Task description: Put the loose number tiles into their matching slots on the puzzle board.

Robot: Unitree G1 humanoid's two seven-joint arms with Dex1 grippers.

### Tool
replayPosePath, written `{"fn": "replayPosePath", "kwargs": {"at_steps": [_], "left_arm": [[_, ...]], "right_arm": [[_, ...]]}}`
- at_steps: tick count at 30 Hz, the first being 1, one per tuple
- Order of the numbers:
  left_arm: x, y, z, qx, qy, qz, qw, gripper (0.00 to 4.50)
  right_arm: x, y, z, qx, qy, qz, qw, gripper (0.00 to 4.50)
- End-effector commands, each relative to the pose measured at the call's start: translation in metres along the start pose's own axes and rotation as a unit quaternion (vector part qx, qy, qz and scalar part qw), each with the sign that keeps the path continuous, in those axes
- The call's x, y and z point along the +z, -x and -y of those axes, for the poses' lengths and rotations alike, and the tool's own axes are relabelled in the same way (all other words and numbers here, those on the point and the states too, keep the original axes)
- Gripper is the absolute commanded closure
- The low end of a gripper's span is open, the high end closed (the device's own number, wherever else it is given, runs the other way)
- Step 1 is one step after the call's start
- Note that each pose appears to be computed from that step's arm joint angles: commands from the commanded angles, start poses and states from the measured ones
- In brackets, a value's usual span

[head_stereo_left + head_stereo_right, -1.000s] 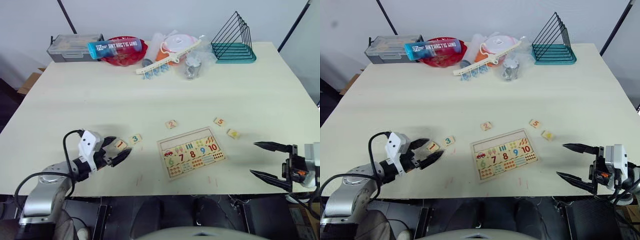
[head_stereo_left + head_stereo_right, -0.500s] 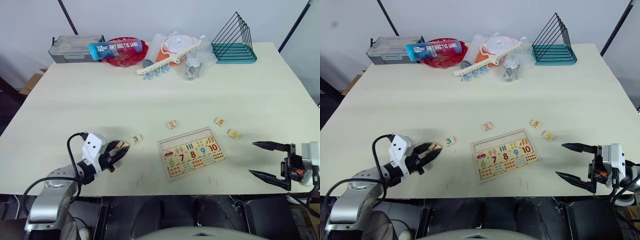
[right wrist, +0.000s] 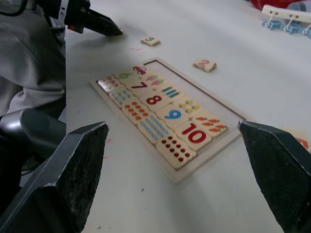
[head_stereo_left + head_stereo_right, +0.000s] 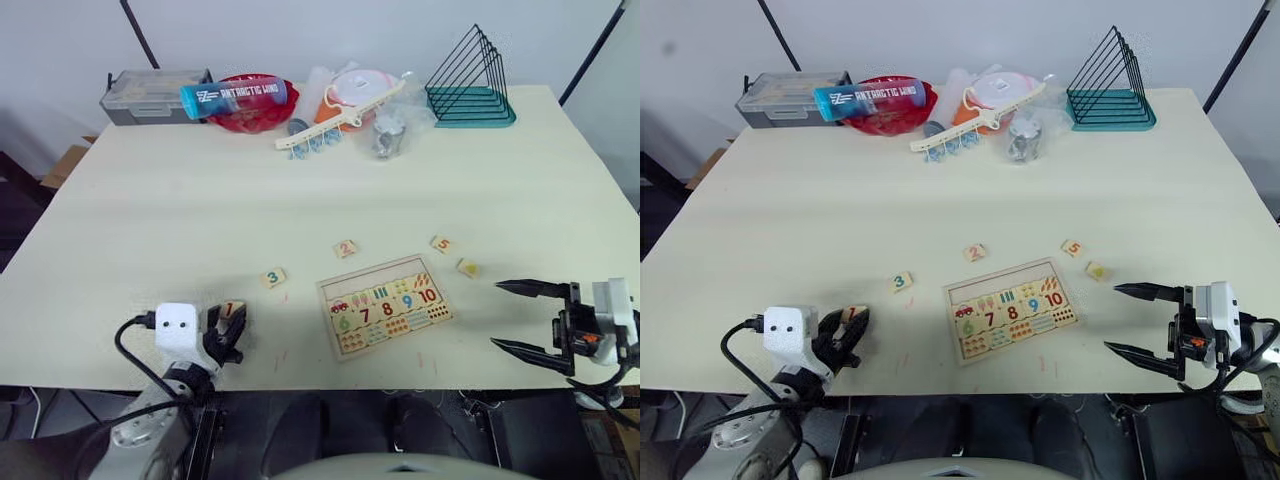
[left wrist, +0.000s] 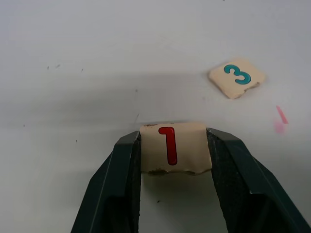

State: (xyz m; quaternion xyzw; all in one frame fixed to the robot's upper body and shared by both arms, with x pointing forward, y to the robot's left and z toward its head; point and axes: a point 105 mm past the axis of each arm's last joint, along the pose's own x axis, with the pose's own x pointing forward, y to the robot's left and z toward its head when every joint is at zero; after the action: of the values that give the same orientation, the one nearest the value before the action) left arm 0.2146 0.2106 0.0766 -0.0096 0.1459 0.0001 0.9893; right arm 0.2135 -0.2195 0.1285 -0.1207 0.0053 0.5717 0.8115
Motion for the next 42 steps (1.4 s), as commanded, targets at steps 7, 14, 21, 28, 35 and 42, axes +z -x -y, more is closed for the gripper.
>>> {"fn": "replayPosePath", "kwargs": {"at_steps": [7,14,21,28,35,42], "left_arm": [[-0.002,0.002,0.019,0.048,0.036,-0.004,0.998,2.19],[0.011,0.007,0.021,0.038,0.054,0.030,0.997,0.11],[0.032,0.020,0.027,-0.030,0.021,0.092,0.995,0.11],[0.042,0.012,0.004,-0.124,-0.071,0.100,0.985,0.11],[0.053,0.005,-0.015,-0.314,-0.122,0.087,0.937,0.11],[0.062,0.006,-0.041,-0.482,-0.195,0.051,0.853,0.11]], "right_arm": [[0.005,-0.001,-0.001,0.007,0.013,0.006,1.000,0.00],[0.002,-0.001,0.000,0.007,0.014,0.004,1.000,0.00],[0.001,-0.004,0.000,0.001,0.016,0.010,1.000,0.00],[0.001,-0.008,-0.001,-0.006,0.020,0.024,0.999,0.00],[0.003,-0.009,-0.004,0.009,0.020,0.027,0.999,0.00],[0.006,-0.009,-0.006,0.028,0.013,0.032,0.999,0.00]]}}
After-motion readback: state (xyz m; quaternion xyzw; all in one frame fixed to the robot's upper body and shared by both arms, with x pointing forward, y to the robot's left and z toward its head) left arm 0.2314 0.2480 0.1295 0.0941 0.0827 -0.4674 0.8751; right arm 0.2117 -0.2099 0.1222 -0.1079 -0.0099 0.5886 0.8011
